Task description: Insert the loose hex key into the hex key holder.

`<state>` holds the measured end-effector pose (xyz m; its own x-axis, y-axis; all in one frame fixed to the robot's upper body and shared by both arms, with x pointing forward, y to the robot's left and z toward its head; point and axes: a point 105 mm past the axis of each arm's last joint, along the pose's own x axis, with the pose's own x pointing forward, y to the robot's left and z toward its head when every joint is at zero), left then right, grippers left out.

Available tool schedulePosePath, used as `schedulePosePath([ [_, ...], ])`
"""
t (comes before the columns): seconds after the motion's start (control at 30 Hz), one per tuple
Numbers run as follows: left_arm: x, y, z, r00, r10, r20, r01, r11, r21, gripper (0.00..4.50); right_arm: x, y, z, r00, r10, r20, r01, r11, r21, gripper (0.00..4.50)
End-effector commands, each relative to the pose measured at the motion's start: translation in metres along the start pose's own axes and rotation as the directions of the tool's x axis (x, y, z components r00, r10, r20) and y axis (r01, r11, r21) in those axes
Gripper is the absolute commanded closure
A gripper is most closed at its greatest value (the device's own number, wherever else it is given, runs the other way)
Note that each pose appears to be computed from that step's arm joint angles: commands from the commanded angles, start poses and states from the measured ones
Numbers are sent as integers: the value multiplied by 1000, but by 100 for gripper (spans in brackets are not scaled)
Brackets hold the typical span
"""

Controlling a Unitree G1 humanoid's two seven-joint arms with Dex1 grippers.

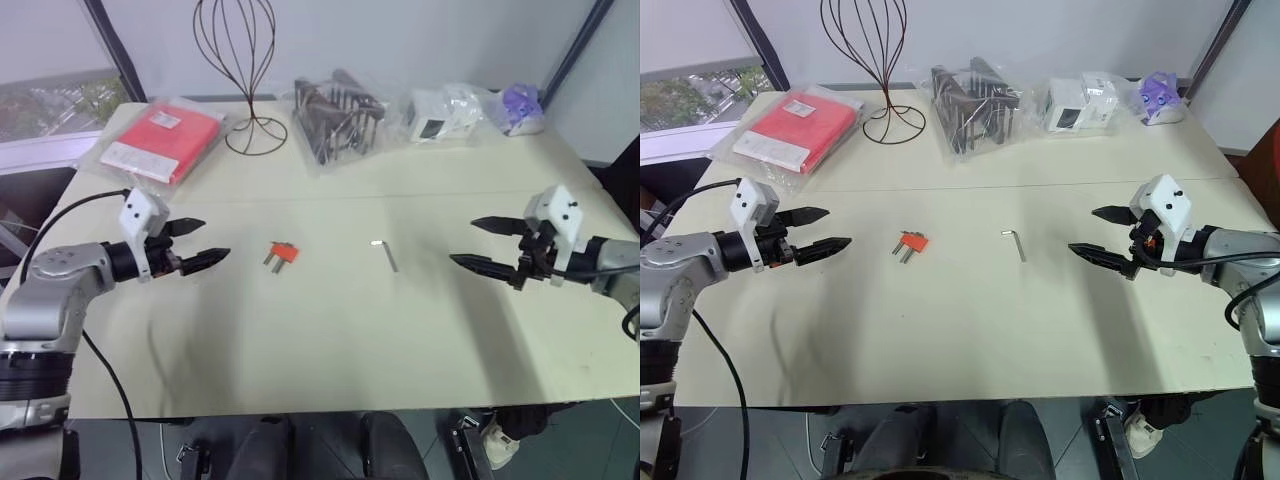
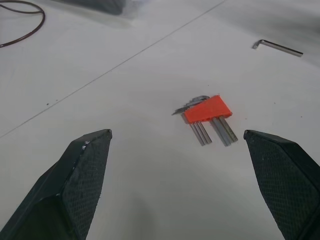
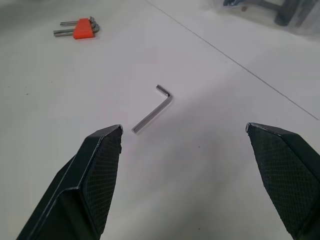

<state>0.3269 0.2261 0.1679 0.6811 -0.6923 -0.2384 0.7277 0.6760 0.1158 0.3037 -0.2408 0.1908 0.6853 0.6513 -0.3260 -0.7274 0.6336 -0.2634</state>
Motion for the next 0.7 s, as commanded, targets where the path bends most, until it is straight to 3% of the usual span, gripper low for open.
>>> schedulePosePath([
  [0.03,-1,6,12,1000,11,26,-13,999,50,8,1,0,12,999,-20,37,22,999,-41,39],
  [0.53,7,11,13,1000,0,21,-2,997,82,8,17,1,18,996,-55,74,56,998,-13,39],
  [0.63,9,6,27,994,-97,54,92,991,97,8,50,19,38,983,4,183,-9,1000,25,39],
  [0.7,7,1,28,986,-167,2,166,977,135,8,78,32,44,976,34,216,-38,999,13,39],
])
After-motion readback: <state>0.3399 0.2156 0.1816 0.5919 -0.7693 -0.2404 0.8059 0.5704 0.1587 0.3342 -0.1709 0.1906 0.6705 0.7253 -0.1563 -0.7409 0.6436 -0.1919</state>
